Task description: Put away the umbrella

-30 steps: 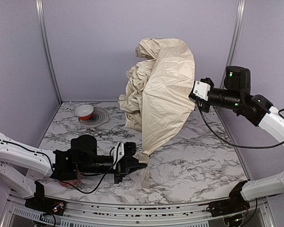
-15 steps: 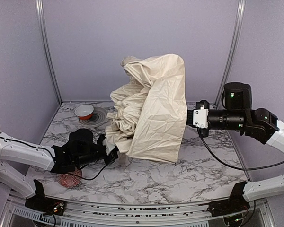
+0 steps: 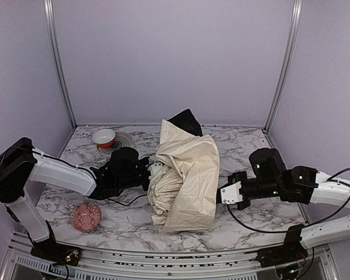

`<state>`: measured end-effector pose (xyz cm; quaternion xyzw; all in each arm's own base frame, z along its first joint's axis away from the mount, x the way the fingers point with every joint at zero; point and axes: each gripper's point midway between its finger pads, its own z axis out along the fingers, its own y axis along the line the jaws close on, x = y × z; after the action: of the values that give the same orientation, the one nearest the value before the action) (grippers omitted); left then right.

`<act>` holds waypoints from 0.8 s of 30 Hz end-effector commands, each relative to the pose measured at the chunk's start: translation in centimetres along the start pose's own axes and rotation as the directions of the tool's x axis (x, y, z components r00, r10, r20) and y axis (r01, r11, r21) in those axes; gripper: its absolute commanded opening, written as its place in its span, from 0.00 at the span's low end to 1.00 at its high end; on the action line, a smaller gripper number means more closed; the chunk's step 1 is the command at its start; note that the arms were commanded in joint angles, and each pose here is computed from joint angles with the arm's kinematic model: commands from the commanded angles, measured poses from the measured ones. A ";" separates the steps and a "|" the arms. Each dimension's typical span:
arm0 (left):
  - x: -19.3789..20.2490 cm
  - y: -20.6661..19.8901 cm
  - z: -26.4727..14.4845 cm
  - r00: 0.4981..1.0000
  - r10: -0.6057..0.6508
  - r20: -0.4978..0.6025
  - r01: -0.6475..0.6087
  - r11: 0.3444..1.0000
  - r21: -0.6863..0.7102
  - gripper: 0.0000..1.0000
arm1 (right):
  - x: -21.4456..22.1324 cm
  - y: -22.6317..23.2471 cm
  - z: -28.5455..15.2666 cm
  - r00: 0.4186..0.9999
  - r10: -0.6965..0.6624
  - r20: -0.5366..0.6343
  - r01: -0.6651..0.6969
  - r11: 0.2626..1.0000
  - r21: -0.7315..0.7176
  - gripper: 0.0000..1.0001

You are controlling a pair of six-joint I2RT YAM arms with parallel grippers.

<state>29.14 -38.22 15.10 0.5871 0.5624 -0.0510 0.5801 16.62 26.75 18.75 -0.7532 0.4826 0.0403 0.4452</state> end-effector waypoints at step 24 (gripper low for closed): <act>-12.5 9.1 0.4 0.899 0.341 0.275 -0.273 0.927 -0.259 0.00 | 1.3 8.1 4.8 0.998 0.052 0.038 -0.041 0.969 -0.242 0.00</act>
<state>30.76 -43.01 21.23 0.6513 0.4117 -0.0072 0.6374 15.98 26.97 11.01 -0.7446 0.5263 0.0735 0.4041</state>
